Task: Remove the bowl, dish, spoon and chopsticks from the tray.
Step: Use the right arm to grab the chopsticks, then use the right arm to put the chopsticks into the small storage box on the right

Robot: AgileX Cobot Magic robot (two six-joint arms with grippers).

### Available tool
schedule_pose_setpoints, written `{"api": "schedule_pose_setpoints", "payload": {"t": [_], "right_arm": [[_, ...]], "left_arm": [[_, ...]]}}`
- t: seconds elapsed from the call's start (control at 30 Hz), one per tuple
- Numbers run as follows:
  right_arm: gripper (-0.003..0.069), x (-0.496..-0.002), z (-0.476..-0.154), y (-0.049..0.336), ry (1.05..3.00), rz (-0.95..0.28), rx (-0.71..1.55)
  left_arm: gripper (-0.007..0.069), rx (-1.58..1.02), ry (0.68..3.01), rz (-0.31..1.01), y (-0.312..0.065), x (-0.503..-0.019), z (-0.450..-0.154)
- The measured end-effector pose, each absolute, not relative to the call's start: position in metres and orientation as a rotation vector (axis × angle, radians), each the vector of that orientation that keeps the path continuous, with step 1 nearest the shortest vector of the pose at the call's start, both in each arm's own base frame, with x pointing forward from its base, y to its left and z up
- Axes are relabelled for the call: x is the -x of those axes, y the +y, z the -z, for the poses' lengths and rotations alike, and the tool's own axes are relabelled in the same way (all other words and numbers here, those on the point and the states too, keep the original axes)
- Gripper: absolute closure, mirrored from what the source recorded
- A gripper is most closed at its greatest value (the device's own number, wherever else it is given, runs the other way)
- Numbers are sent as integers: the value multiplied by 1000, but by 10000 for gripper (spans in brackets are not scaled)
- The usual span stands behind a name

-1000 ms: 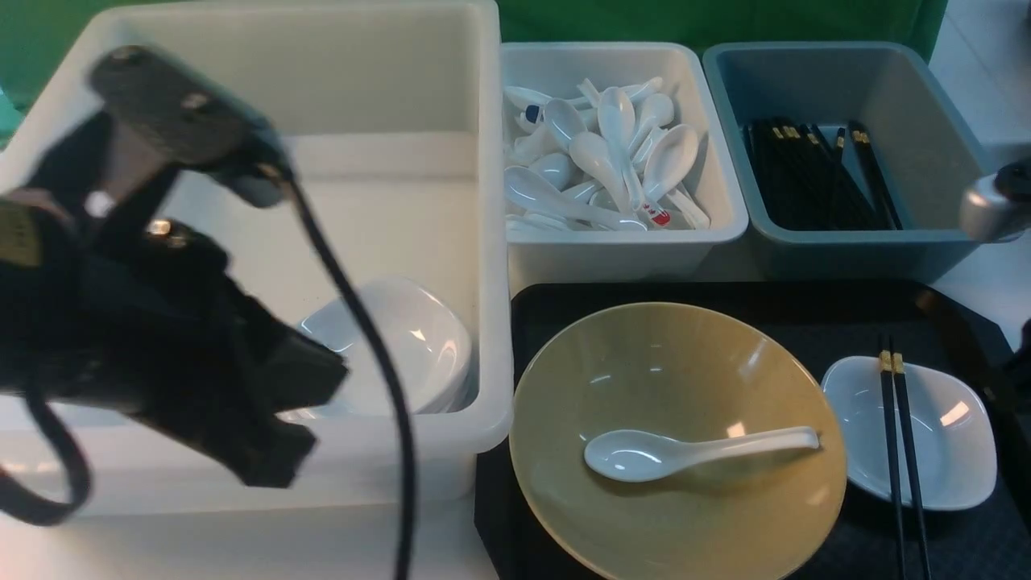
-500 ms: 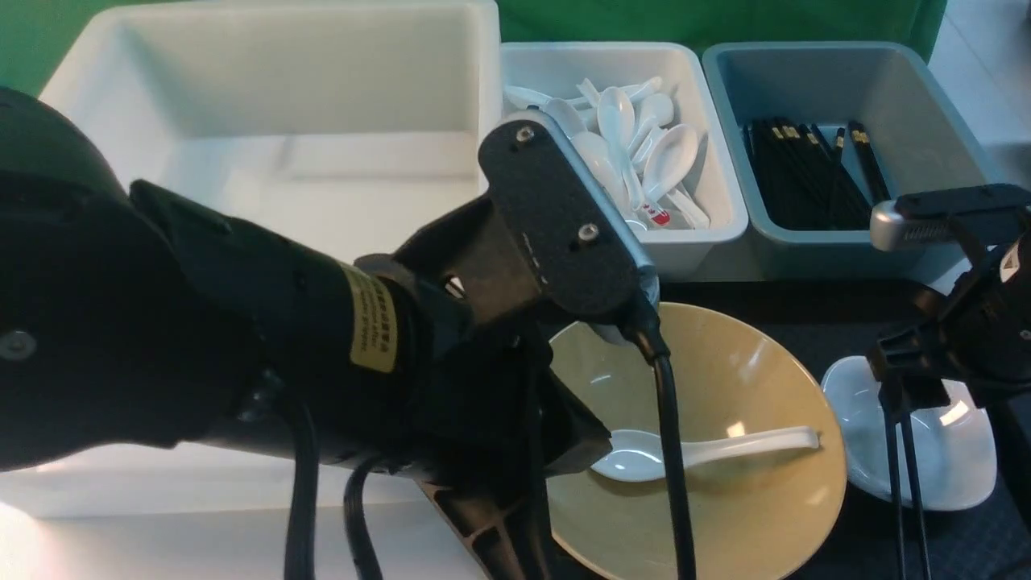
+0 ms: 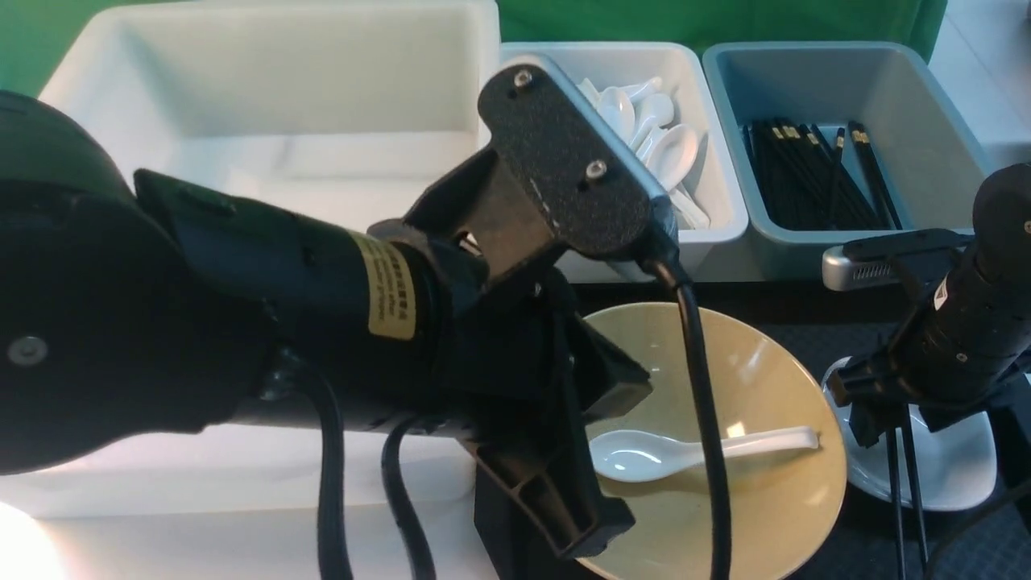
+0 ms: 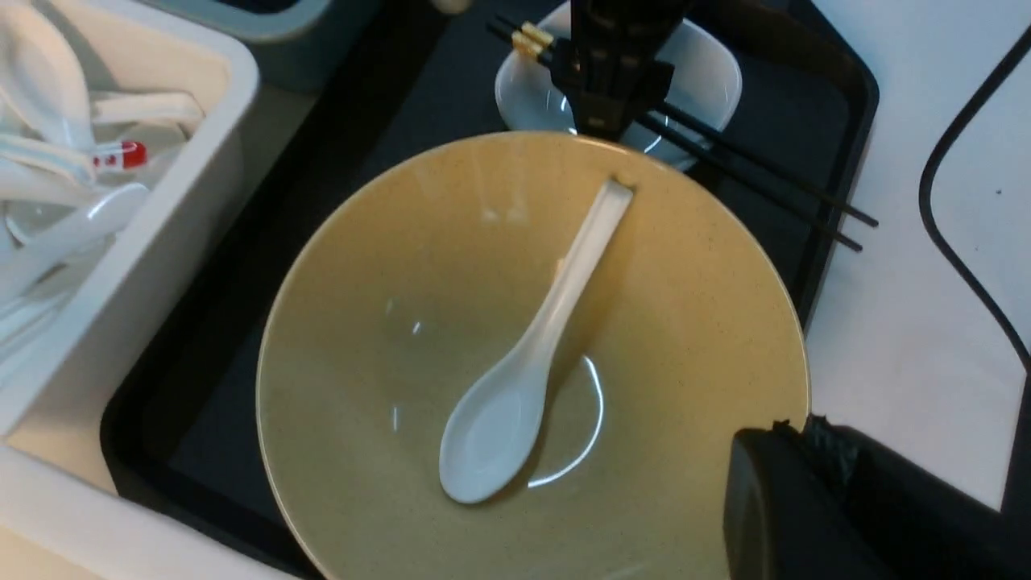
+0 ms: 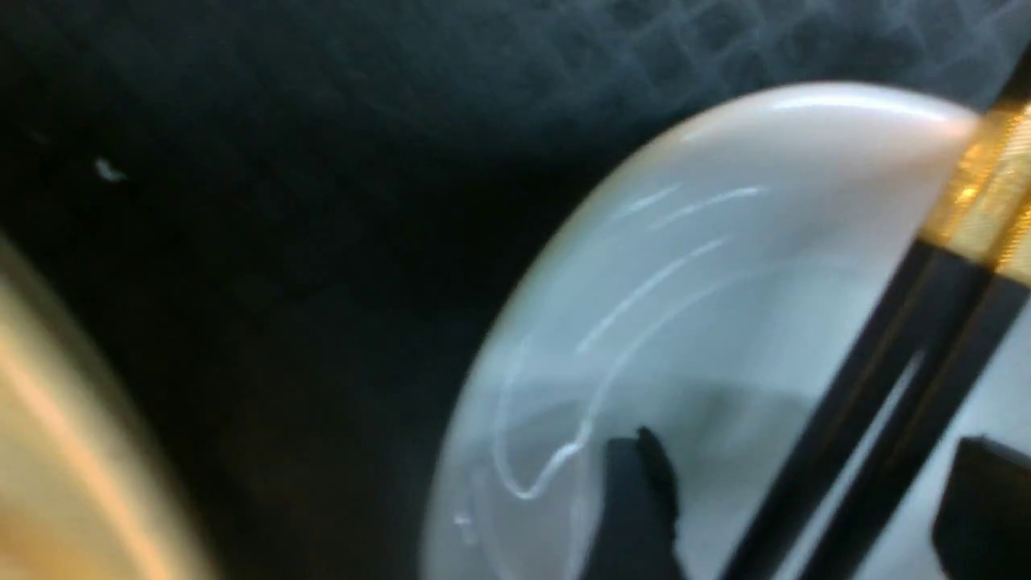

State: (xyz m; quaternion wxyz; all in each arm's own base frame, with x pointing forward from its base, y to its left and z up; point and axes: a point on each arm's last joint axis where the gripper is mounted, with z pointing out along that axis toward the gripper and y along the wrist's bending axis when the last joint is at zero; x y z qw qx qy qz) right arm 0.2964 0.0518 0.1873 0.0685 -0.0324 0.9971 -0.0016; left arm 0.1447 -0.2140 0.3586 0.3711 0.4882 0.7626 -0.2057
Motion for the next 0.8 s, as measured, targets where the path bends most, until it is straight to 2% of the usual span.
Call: {"api": "schedule_pose_setpoints", "payload": {"t": [0.13, 0.17, 0.2, 0.27, 0.4, 0.57, 0.67, 0.8], "right_arm": [[358, -296, -188, 57, 3011, -82, 31], [368, -296, -188, 57, 3011, -82, 31], [454, -296, -188, 57, 3012, -94, 19], [501, -296, -188, 58, 3010, -96, 18], [503, -294, -188, 58, 3026, -94, 48], [502, -288, -200, 57, 3014, -91, 146], [502, -278, -255, 55, 2854, -102, 245], [502, -287, -325, 52, 2610, -76, 269]], "left_arm": [[636, -1288, 1980, 487, -213, -145, -354], [636, -1291, 1983, 486, -213, -145, -354], [636, -1319, 2004, 459, -211, -145, -351], [636, -1342, 2018, 431, -209, -144, -350], [636, -1385, 2032, 360, -205, -145, -347], [636, -1391, 2031, 340, -204, -146, -346], [636, -1390, 2025, 335, -204, -146, -347], [636, -1302, 2012, 366, -207, -150, -350]]}}
